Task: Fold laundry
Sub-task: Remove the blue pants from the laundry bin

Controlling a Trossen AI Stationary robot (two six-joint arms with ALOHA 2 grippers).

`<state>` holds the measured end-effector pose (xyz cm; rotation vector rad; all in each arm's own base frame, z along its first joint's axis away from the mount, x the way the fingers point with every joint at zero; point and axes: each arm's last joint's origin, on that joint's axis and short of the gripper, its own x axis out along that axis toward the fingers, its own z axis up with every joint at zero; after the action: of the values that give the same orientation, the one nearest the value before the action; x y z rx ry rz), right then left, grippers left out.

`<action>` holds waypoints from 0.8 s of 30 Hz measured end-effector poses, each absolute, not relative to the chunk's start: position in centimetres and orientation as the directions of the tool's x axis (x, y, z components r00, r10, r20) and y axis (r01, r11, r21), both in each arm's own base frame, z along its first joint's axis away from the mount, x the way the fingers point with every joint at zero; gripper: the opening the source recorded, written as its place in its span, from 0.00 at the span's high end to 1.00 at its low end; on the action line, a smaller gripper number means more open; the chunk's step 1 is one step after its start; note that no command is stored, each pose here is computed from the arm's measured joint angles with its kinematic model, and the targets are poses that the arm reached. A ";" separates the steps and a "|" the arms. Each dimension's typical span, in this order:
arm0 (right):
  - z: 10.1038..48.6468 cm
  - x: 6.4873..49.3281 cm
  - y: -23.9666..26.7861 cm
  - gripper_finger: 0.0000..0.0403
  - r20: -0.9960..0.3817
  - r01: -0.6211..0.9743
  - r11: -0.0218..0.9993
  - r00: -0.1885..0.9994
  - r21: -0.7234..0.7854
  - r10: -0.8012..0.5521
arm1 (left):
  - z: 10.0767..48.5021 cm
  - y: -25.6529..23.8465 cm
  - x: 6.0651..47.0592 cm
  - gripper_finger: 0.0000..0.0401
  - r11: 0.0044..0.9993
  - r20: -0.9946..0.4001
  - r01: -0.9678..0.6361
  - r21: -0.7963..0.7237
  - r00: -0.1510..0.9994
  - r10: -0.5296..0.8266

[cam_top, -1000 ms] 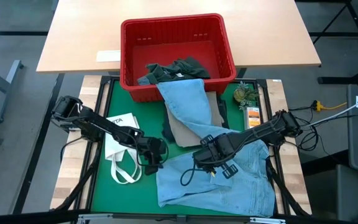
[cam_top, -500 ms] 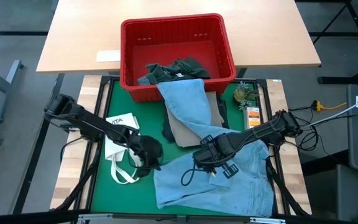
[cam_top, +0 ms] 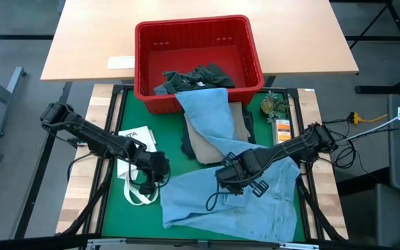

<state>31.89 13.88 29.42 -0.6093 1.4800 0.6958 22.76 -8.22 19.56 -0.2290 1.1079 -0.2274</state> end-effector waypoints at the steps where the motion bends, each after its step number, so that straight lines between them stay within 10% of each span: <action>1: 29.4 31.9 13.9 0.99 -0.999 -0.740 0.670 -0.030 0.053 0.046 | 19.2 -8.1 22.4 0.91 0.957 -0.881 0.025 -0.289 0.385 -0.276; 24: 29.4 32.5 14.1 0.99 -0.997 -0.757 0.653 0.028 0.025 0.070 | 19.3 -7.4 21.5 0.60 0.923 -0.913 -0.197 -0.330 0.314 -0.259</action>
<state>32.46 14.11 29.42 -0.6229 1.4098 0.7061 21.52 -7.40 19.27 -0.4202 1.2614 -0.0422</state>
